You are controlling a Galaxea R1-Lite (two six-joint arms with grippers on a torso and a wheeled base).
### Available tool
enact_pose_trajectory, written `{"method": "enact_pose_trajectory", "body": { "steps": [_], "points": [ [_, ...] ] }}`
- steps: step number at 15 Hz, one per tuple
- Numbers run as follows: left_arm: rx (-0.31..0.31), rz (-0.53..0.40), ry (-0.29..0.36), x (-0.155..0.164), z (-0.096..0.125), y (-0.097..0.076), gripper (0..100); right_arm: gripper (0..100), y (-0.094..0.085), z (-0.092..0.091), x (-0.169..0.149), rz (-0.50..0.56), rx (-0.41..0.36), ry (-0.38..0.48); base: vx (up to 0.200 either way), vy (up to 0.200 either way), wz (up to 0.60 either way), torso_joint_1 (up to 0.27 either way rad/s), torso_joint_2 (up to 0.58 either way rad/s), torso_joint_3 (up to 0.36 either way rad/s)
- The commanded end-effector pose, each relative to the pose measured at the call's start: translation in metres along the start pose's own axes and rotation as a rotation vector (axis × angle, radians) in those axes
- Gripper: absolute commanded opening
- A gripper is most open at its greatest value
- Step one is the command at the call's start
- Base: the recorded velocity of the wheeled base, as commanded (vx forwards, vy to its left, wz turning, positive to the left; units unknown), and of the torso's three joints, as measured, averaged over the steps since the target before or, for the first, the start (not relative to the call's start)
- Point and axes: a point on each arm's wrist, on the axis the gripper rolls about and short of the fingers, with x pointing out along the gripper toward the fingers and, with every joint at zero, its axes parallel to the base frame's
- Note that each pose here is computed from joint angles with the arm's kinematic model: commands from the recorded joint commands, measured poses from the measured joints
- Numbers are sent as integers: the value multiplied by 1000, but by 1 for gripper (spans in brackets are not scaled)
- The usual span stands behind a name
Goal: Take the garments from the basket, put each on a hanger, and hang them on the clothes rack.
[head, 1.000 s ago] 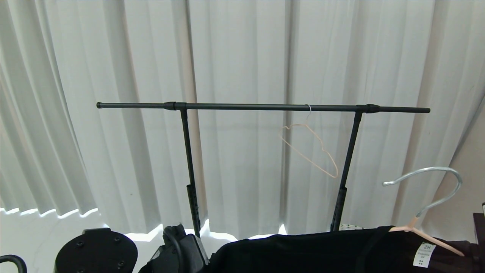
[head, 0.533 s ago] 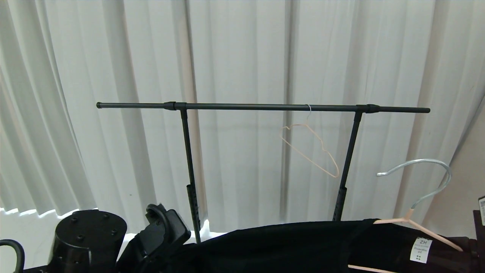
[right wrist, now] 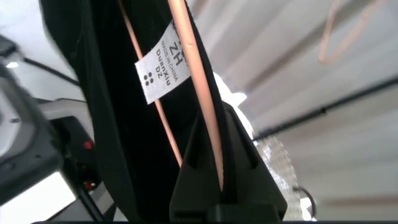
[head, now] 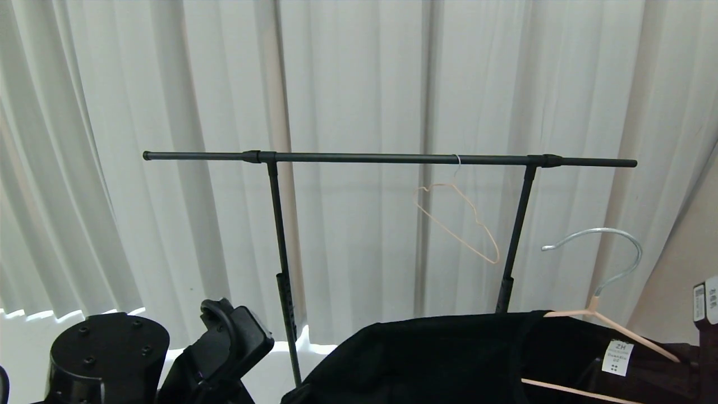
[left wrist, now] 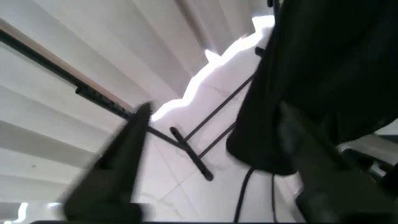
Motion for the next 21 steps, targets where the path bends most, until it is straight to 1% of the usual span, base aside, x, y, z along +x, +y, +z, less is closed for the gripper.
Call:
{"method": "enact_pose_trajectory", "body": {
  "steps": [1, 2, 4, 5, 6, 7, 8, 9, 11, 12, 13, 14, 15, 17, 19, 21],
  "points": [
    [-28, 0, -15, -1, 3, 0, 100, 0, -5, -4, 2, -44, 30, 38, 0, 0, 0, 0, 0, 0],
    [-62, -3, -52, -1, 14, 0, 100, 0, -10, -6, 4, -96, 62, 69, 0, 0, 0, 0, 0, 0],
    [-163, 20, -153, 1, 49, 1, 100, 0, -22, -11, 6, -209, 117, 139, 0, 0, 0, 0, 0, 0],
    [-190, 31, -168, 4, 59, 0, 100, 0, -25, -13, 6, -240, 130, 158, 0, 0, 0, 0, 0, 0],
    [-236, 92, -174, 16, 74, -3, 100, 0, -34, -14, 8, -318, 164, 208, 0, 0, 0, 0, 0, 0],
    [-233, 160, -137, 26, 74, -4, 100, 0, -38, -13, 12, -363, 197, 238, 0, 0, 0, 0, 0, 0],
    [-230, 196, -111, 31, 71, -6, 100, 0, -42, -12, 14, -392, 227, 254, 0, 0, 0, 0, 0, 0],
    [-224, 248, -82, 35, 67, -7, 100, 0, -49, -9, 23, -455, 283, 293, 0, 0, 0, 0, 0, 0],
    [-222, 255, -75, 35, 65, -6, 100, 0, -57, -5, 34, -505, 361, 320, 0, 0, 0, 0, 0, 0],
    [-221, 258, -75, 35, 65, -6, 100, 0, -59, -4, 37, -525, 381, 328, 0, 0, 0, 0, 0, 0],
    [-197, 263, -75, 35, 66, -5, 100, 0, -60, 0, 45, -534, 431, 322, 0, 0, 0, 0, 0, 0],
    [-171, 274, -72, 35, 66, -2, 100, 0, -59, 5, 49, -524, 461, 302, 0, 0, 0, 0, 0, 0],
    [-152, 287, -69, 35, 67, 2, 100, 0, -56, 11, 53, -508, 480, 282, 0, 0, 0, 0, 0, 0],
    [-156, 299, -77, 35, 70, 6, 100, 0, -52, 19, 61, -478, 483, 262, 0, 0, 0, 0, 0, 0],
    [-159, 301, -75, 35, 69, 6, 100, 0, -52, 25, 65, -465, 473, 253, 200, 0, 0, 7, 2, 2],
    [-160, 300, -76, 35, 69, 6, 100, 0, -57, 30, 72, -467, 470, 240, 200, 0, 0, -2, -2, 5]
  ]
}}
